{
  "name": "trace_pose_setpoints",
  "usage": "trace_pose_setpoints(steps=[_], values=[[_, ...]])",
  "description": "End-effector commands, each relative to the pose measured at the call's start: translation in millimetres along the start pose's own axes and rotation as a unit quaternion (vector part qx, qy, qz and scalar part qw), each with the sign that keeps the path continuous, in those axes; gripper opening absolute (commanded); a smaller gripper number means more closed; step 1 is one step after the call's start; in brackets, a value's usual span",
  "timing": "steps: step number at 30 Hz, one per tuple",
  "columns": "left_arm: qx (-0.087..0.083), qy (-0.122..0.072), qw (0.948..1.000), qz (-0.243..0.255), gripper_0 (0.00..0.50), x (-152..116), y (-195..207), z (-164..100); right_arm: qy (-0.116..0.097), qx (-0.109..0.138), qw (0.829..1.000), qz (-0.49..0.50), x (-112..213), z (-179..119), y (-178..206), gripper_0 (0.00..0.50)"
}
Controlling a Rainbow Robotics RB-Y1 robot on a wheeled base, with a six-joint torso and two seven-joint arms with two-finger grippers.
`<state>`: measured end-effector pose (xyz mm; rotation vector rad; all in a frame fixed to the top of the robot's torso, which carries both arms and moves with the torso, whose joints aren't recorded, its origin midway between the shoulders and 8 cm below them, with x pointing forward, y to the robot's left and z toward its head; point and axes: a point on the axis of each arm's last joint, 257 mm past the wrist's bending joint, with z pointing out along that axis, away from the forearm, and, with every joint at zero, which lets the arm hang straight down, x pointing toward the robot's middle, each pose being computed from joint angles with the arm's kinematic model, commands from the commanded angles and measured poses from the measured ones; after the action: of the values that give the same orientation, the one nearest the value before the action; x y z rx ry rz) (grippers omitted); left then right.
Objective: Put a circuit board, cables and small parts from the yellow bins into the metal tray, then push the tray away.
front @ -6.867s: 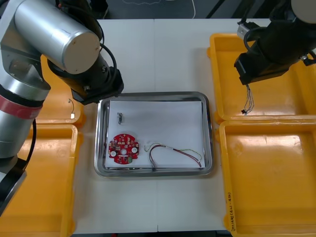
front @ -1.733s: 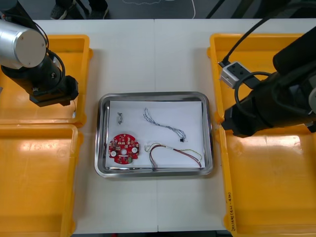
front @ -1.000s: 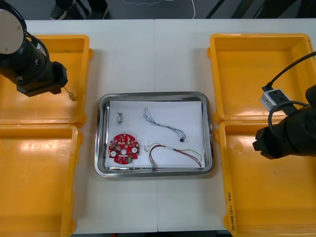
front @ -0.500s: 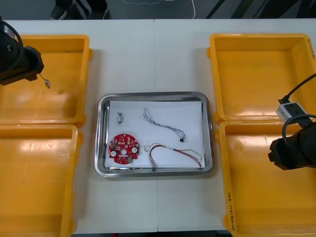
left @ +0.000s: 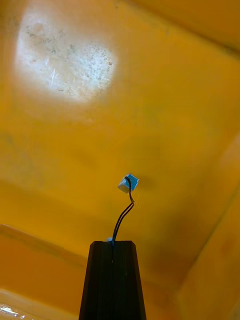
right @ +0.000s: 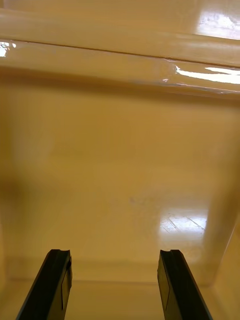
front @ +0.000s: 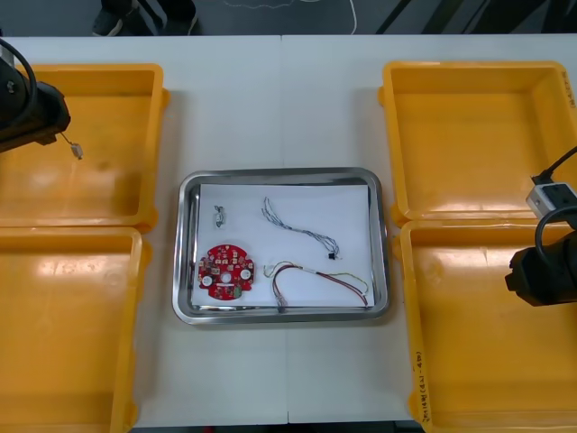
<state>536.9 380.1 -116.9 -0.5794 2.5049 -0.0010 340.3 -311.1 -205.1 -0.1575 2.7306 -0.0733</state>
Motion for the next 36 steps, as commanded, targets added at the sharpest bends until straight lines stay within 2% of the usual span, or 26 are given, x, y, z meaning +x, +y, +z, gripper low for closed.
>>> trace_pose_setpoints(steps=[1,4,6,7,8,9,10,12,14,18,30,36], values=[[-0.012,-0.013,0.9992,0.036,0.000,-11,16,2,0.005,0.026,1.000,-0.001,3,-4,-26,0.500],[-0.013,-0.013,0.9992,0.036,0.005,-10,15,2,0.003,0.028,1.000,-0.001,2,-4,-27,0.500],[-0.012,-0.013,0.9992,0.036,0.024,-10,15,2,0.002,0.029,1.000,-0.001,1,-5,-28,0.500],[-0.011,-0.011,0.9992,0.036,0.057,-9,14,3,0.001,0.028,1.000,0.000,1,-5,-27,0.500],[-0.010,-0.011,0.9992,0.037,0.174,-9,14,3,0.001,0.028,1.000,0.000,1,-5,-27,0.500],[-0.010,-0.011,0.9992,0.036,0.240,-9,13,3,0.000,0.027,1.000,0.001,1,-5,-27,0.500],[-0.009,-0.010,0.9993,0.036,0.343,-8,13,3,0.000,0.027,1.000,0.002,1,-4,-27,0.500],[-0.007,-0.009,0.9993,0.036,0.446,-7,11,4,0.001,0.027,1.000,0.001,1,-4,-27,0.500],[-0.006,-0.008,0.9993,0.035,0.493,-6,10,4,0.002,0.027,1.000,0.000,1,-4,-27,0.500],[0.000,-0.007,0.9993,0.036,0.500,-6,7,3,0.006,0.023,1.000,-0.002,2,-1,-27,0.500],[0.007,-0.004,0.9993,0.036,0.500,-6,1,0,0.000,0.015,1.000,-0.004,-1,-2,-26,0.500],[0.007,0.021,0.9990,0.038,0.500,-11,-8,7,-0.001,0.008,1.000,-0.002,-2,-3,-24,0.500]])
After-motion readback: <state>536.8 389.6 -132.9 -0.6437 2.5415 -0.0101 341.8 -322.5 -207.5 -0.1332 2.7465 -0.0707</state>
